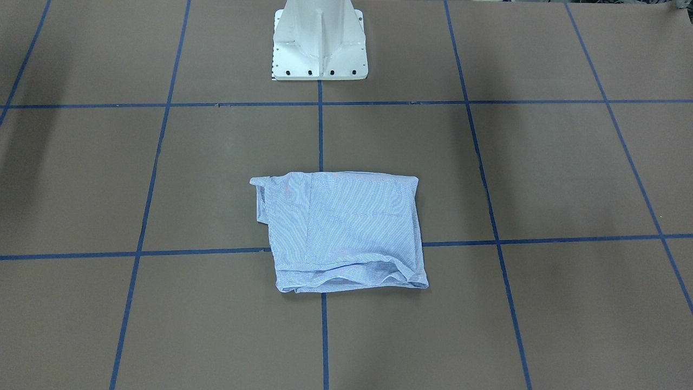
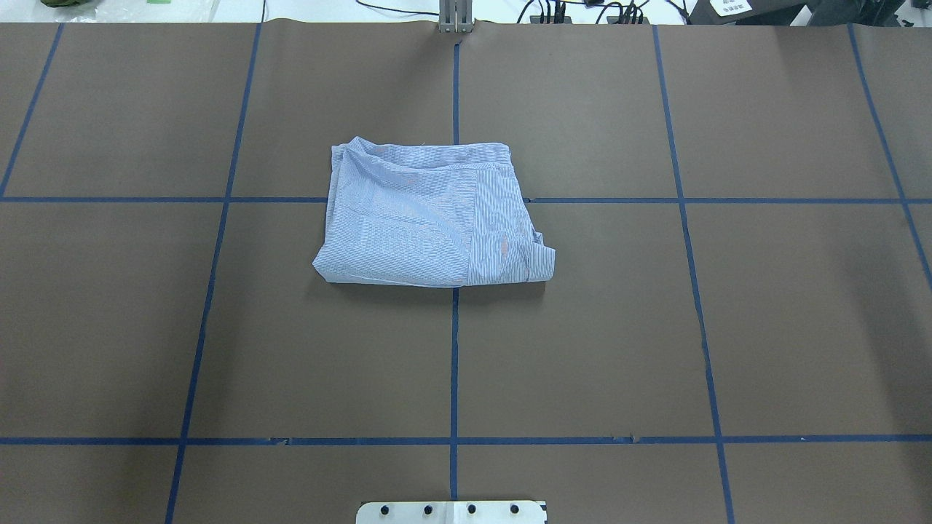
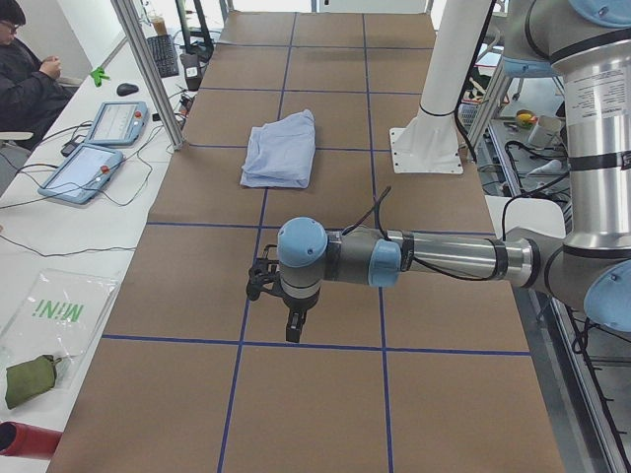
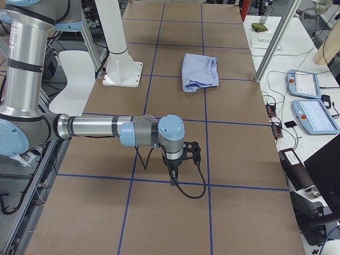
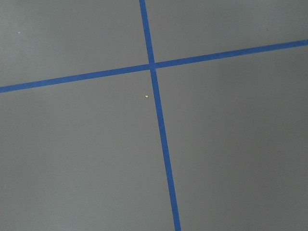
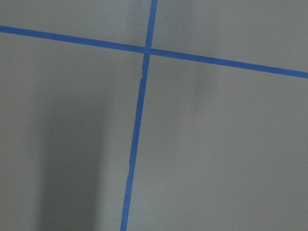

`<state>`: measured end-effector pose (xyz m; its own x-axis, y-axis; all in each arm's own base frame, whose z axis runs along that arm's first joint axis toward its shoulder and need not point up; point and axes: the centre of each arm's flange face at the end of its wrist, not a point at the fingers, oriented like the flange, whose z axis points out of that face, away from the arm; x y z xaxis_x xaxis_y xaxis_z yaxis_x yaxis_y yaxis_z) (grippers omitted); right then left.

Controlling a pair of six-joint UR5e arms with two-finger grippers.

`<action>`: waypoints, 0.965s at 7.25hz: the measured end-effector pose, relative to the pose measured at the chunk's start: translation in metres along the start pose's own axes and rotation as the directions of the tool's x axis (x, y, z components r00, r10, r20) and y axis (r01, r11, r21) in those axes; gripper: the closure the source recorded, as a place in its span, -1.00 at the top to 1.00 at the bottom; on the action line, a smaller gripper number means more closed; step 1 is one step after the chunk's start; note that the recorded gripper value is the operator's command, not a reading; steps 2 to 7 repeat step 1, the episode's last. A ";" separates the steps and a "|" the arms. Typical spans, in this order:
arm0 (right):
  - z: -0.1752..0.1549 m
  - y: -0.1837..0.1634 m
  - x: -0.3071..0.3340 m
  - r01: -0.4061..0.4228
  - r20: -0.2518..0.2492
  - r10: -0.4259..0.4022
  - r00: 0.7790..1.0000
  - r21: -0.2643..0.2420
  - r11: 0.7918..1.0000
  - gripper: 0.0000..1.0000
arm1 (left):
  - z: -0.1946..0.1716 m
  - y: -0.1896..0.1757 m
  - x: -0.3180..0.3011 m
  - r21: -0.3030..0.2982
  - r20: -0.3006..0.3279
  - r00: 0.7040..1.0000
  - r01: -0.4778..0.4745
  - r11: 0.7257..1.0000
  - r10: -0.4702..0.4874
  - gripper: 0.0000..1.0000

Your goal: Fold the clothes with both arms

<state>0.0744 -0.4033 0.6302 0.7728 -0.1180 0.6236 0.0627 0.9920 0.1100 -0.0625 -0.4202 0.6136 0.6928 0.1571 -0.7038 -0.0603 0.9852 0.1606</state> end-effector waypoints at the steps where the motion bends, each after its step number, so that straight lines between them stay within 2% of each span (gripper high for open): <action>1: 0.000 0.000 0.000 0.000 0.000 0.000 1.000 -0.001 1.000 1.00 | 0.000 0.000 0.000 0.000 0.000 1.000 0.001 1.000 -0.001 1.00; 7: 0.000 0.000 0.000 0.000 0.000 0.000 1.000 -0.001 1.000 1.00 | 0.000 0.000 0.000 0.000 0.000 1.000 0.001 1.000 -0.001 1.00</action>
